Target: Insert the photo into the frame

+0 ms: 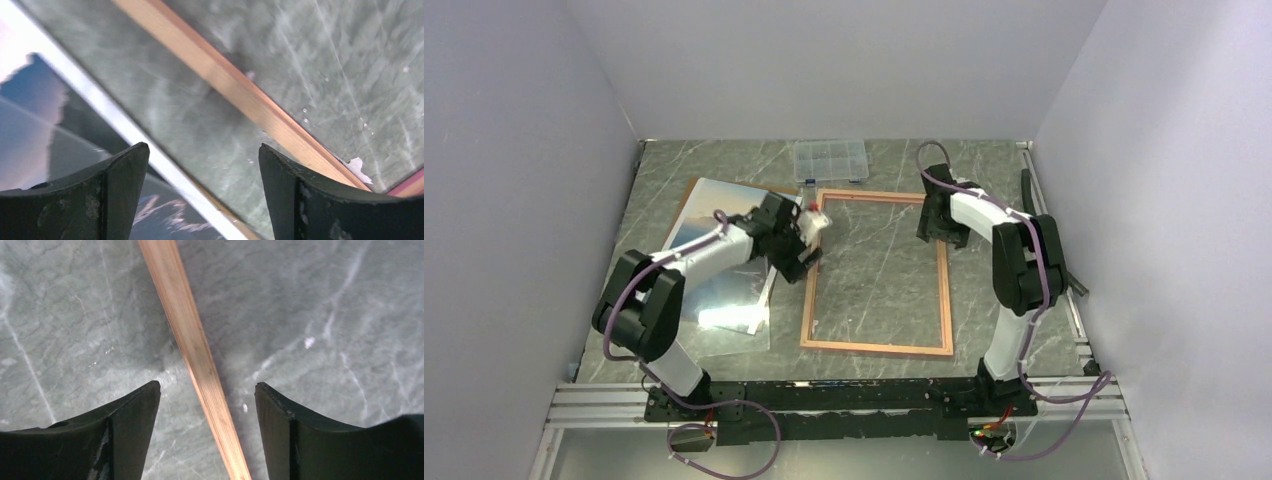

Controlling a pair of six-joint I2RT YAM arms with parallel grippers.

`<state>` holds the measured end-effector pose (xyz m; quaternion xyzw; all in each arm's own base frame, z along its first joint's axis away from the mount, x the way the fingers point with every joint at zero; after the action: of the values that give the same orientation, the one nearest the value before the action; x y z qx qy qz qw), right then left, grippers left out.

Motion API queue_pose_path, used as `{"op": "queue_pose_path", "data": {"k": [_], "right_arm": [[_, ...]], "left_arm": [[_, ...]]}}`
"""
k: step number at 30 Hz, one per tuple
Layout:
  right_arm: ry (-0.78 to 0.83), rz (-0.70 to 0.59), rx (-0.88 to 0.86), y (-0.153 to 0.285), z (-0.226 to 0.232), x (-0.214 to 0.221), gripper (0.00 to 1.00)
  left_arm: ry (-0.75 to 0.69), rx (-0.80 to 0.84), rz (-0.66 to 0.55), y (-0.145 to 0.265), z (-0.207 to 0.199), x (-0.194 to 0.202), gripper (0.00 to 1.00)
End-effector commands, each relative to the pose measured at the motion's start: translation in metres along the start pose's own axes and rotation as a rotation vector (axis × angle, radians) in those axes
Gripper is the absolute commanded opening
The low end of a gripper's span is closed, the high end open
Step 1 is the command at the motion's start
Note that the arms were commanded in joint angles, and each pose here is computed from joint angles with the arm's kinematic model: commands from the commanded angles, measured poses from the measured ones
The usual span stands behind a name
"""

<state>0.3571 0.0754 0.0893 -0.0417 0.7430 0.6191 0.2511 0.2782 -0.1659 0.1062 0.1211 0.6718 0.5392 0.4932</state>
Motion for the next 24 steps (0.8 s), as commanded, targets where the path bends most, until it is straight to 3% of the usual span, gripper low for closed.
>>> {"op": "queue_pose_path", "data": {"k": [1, 4, 7, 12, 15, 20, 24], "right_arm": [[-0.131, -0.176, -0.001, 0.056, -0.013, -0.023, 0.76], [-0.144, -0.254, -0.124, 0.098, 0.005, -0.027, 0.87], [-0.074, -0.291, -0.246, 0.134, 0.049, -0.019, 0.99], [0.113, -0.270, -0.504, 0.182, 0.156, 0.019, 1.00], [0.217, -0.197, -0.672, 0.199, 0.211, 0.043, 0.99], [0.322, -0.080, -0.785, 0.196, 0.273, 0.075, 0.99], [0.348, 0.038, -0.865, 0.184, 0.299, 0.099, 0.96]], "left_arm": [[0.171, 0.042, -0.087, 0.049, 0.048, -0.033, 0.89], [0.245, 0.027, -0.155, 0.094, 0.082, -0.041, 0.93], [0.307, -0.093, -0.164, 0.129, 0.124, -0.032, 0.94], [0.547, -0.265, -0.078, 0.164, 0.206, 0.027, 0.94], [0.645, -0.392, 0.052, 0.173, 0.240, 0.083, 0.94], [0.701, -0.646, 0.260, 0.180, 0.266, 0.168, 0.94], [0.730, -0.733, 0.342, 0.181, 0.268, 0.208, 0.91]]}}
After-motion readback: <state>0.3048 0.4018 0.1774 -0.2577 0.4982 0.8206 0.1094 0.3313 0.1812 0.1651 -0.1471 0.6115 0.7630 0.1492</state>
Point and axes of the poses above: each gripper's point midway between its finger pads, its own y axis back along the fingers, its own z axis along the line the jaws close on, x = y × z, the point moved 7 cm from there along y, back along the fingers, and after that the axes turned 1 degree about y, right-handed, at the moved point
